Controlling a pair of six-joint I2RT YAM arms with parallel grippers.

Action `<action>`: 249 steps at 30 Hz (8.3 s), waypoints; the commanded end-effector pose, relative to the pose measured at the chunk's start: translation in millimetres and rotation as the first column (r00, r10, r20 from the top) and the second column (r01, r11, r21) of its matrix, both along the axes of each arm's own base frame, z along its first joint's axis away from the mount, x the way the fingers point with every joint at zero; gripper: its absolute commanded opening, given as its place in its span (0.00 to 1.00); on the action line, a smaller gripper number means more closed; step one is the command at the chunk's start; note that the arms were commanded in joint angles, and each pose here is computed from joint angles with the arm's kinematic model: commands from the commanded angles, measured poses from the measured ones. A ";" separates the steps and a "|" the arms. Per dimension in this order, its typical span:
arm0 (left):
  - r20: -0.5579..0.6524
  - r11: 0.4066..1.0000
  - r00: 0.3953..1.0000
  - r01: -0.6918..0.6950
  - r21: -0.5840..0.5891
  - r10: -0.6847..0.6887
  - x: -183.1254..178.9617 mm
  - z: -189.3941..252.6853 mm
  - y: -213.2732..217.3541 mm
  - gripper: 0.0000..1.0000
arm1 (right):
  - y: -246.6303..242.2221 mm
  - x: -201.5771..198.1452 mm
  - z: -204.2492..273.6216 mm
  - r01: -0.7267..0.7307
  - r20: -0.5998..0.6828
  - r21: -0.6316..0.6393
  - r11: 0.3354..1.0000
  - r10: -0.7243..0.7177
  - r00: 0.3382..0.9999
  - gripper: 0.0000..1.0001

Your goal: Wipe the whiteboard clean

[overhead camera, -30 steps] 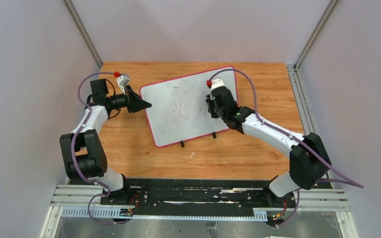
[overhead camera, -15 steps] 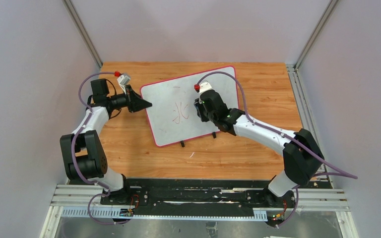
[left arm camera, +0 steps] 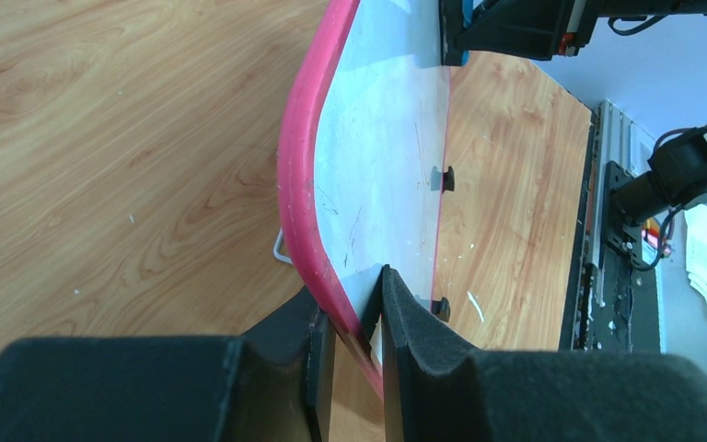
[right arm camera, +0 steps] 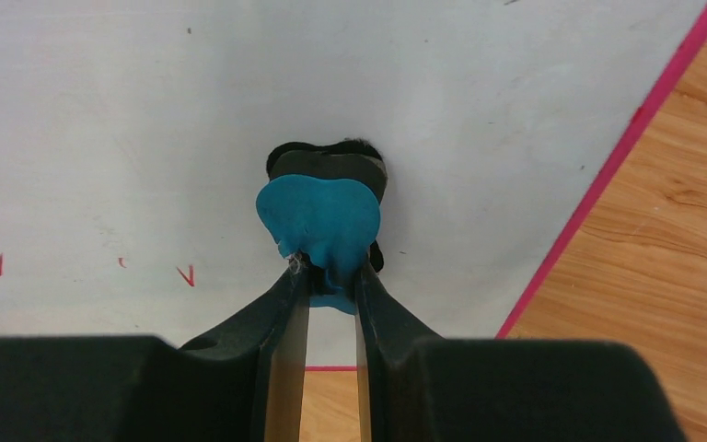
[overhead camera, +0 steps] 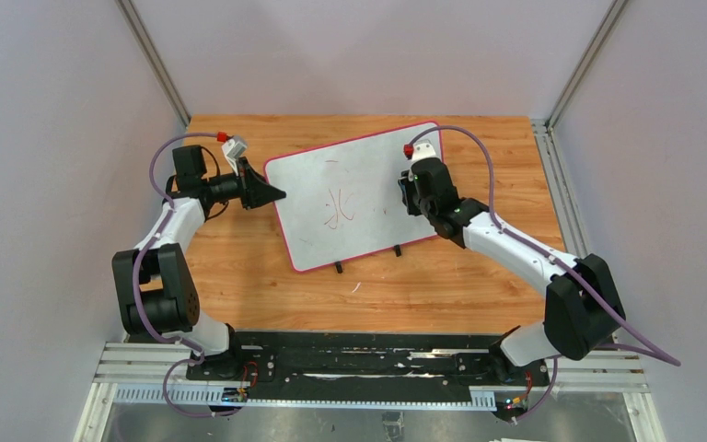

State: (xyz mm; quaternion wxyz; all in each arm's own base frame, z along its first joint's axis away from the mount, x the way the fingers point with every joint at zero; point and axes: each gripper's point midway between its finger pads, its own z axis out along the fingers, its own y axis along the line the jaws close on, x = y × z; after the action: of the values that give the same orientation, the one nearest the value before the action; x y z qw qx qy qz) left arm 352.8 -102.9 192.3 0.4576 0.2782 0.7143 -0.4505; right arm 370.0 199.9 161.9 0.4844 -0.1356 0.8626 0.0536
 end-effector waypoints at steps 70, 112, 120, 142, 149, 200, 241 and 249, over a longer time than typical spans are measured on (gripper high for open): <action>0.073 0.986 0.996 -0.062 0.156 0.051 9.9 -17.4 15.6 0.00 | 161.8 -41.6 1.1 -0.268 0.016 0.072 0.961 0.268 0.963 0.01; 0.087 0.985 0.995 -0.057 0.161 0.043 4.9 -12.4 14.7 0.00 | 116.8 7.0 37.4 -0.171 0.089 0.013 0.985 0.169 0.982 0.01; 0.088 0.986 0.995 -0.056 0.158 0.042 5.0 -11.4 14.4 0.00 | 195.5 -25.9 37.3 -0.317 0.087 0.011 0.948 0.315 0.945 0.01; 0.097 0.985 0.994 -0.055 0.161 0.039 4.1 -8.3 14.6 0.00 | 91.0 -3.2 18.9 -0.108 0.064 -0.064 0.992 0.112 0.992 0.01; 0.095 0.985 0.995 -0.053 0.162 0.037 3.7 -9.1 14.2 0.00 | 80.1 -6.7 15.9 -0.108 0.052 -0.010 0.994 0.108 0.993 0.01; 0.102 0.985 0.994 -0.050 0.167 0.033 2.6 -8.8 14.4 0.00 | 99.4 -32.3 -20.9 -0.131 -0.014 -0.003 0.991 0.131 0.991 0.01; 0.091 0.984 0.995 -0.047 0.170 0.032 2.4 -13.0 14.7 0.00 | 24.3 -23.2 -1.8 -0.005 0.039 -0.084 0.996 0.008 0.999 0.01; 0.093 0.983 0.995 -0.051 0.174 0.035 2.2 -13.0 15.3 0.00 | 77.3 -31.5 -14.2 -0.120 -0.031 0.023 0.993 0.121 0.992 0.01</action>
State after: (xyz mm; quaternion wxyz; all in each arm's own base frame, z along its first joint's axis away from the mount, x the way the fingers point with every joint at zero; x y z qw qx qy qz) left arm 340.3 -100.6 194.8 0.4520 0.2971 0.7219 -0.4316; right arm 343.6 241.1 150.3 0.4803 -0.1709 0.8590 0.0485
